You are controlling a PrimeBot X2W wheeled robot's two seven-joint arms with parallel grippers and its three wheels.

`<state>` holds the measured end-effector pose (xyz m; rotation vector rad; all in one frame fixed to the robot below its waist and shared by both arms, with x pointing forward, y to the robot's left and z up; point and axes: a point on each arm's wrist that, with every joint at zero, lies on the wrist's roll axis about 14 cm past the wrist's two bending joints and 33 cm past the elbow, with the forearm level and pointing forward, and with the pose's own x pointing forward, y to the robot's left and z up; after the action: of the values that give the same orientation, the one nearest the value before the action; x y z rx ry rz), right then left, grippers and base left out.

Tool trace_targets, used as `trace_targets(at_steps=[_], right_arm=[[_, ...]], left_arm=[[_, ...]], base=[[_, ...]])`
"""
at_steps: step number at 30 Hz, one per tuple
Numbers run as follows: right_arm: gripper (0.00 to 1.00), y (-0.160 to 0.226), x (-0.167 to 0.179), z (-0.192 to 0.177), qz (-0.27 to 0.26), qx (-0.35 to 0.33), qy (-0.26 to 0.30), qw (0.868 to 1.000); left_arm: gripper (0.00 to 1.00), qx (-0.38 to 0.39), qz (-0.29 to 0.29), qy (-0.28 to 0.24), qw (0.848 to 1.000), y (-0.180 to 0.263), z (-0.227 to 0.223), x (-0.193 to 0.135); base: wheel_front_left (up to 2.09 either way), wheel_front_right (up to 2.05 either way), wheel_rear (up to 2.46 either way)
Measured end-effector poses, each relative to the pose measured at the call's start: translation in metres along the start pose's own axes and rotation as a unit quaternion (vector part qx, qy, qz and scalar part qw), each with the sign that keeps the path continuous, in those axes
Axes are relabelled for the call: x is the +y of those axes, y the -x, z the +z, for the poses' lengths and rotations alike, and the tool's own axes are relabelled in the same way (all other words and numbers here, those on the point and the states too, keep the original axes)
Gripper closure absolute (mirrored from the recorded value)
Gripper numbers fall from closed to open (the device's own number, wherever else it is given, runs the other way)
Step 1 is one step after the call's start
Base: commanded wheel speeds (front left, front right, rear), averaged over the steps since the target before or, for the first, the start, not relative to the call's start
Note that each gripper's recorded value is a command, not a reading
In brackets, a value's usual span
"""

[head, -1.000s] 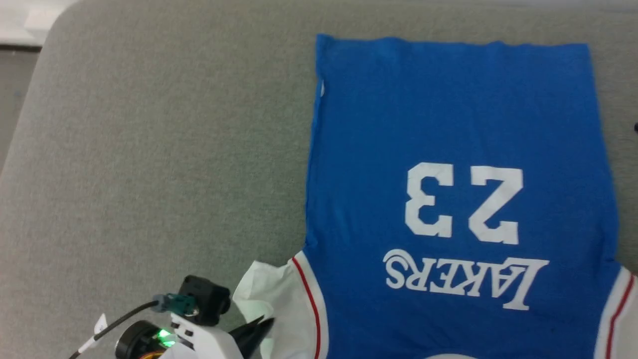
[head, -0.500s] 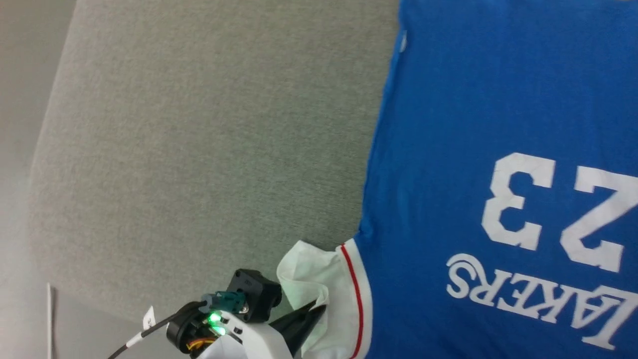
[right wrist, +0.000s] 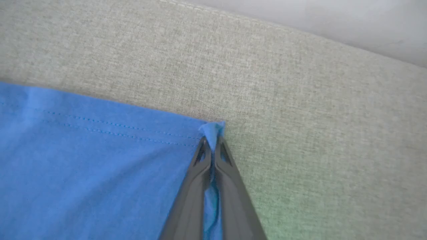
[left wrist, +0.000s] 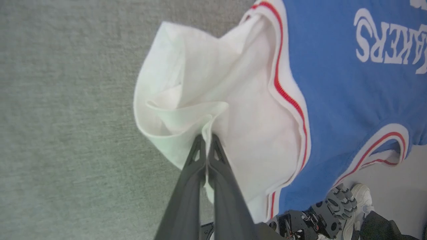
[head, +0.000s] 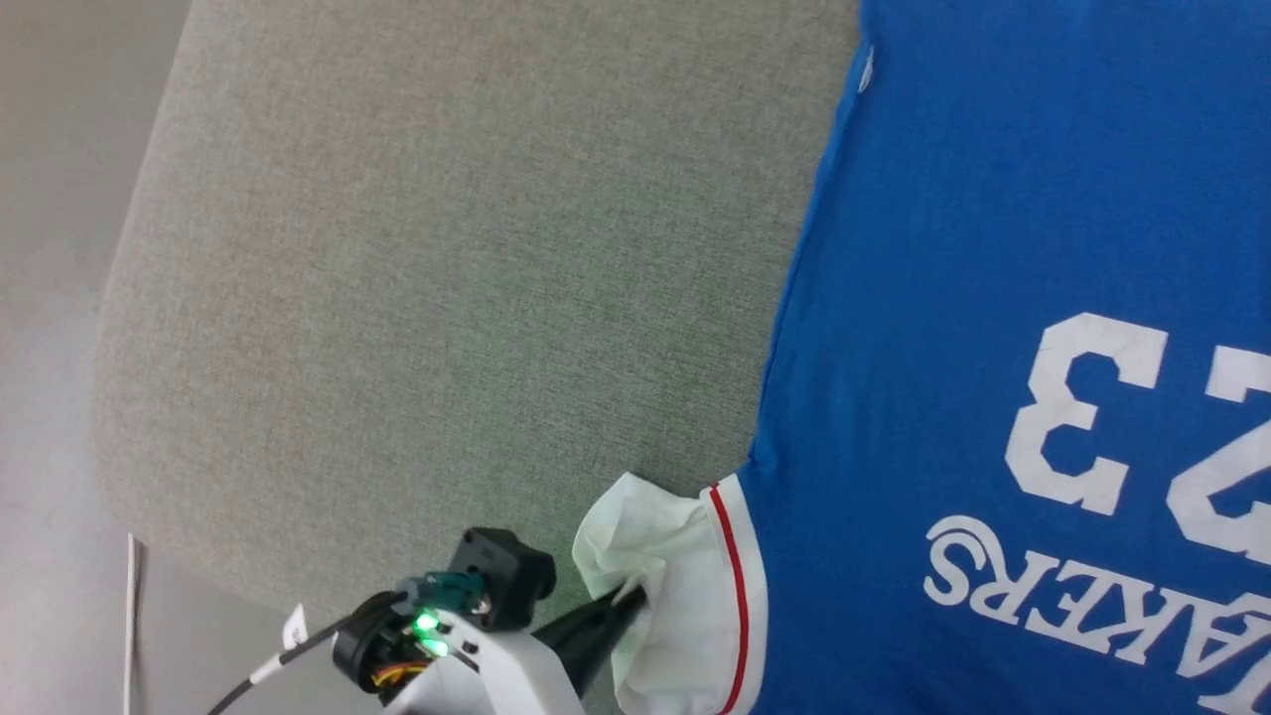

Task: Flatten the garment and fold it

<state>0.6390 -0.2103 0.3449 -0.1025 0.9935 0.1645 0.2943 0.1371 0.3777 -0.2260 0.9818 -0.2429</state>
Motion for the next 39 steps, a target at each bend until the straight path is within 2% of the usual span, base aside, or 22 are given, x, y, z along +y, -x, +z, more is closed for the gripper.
trace_targets(at_steps=[9, 17, 21, 25, 30, 34, 38, 39], right_arm=[[1.0, 0.037, -0.013, -0.038, -0.012, 0.005, 0.015, 1.0], [1.0, 0.111, -0.046, -0.116, -0.033, 0.035, 0.015, 0.999], [1.0, 0.155, -0.068, -0.165, -0.05, 0.06, -0.002, 0.997], [1.0, 0.2, -0.083, -0.199, -0.065, 0.054, -0.037, 0.996], [1.0, 0.244, -0.088, -0.258, -0.085, 0.085, -0.077, 0.99], [1.0, 0.263, -0.074, -0.299, -0.081, 0.116, -0.113, 0.983], [1.0, 0.27, -0.069, -0.307, -0.089, 0.123, -0.118, 0.981], [0.25, 0.27, -0.069, -0.302, -0.09, 0.118, -0.112, 0.983]], left_arm=[[1.0, -0.026, 0.014, -0.001, 1.0, 0.011, 0.005, 0.008], [1.0, -0.052, 0.004, 0.004, 0.999, 0.029, 0.0, 0.004], [1.0, -0.069, -0.004, -0.006, 0.998, 0.035, 0.001, -0.001], [1.0, -0.084, -0.02, -0.013, 0.996, 0.038, 0.005, -0.01], [1.0, -0.11, -0.035, -0.031, 0.993, 0.042, 0.016, -0.02], [1.0, -0.125, -0.042, -0.042, 0.99, 0.044, 0.024, -0.026], [1.0, -0.129, -0.046, -0.045, 0.99, 0.044, 0.026, -0.028], [1.0, -0.129, -0.045, -0.045, 0.99, 0.043, 0.026, -0.028]], base=[[0.0, 0.0, 0.0], [0.0, 0.0, 0.0], [0.0, 0.0, 0.0], [0.0, 0.0, 0.0], [0.0, 0.0, 0.0], [0.0, 0.0, 0.0], [0.0, 0.0, 0.0], [0.0, 0.0, 0.0]])
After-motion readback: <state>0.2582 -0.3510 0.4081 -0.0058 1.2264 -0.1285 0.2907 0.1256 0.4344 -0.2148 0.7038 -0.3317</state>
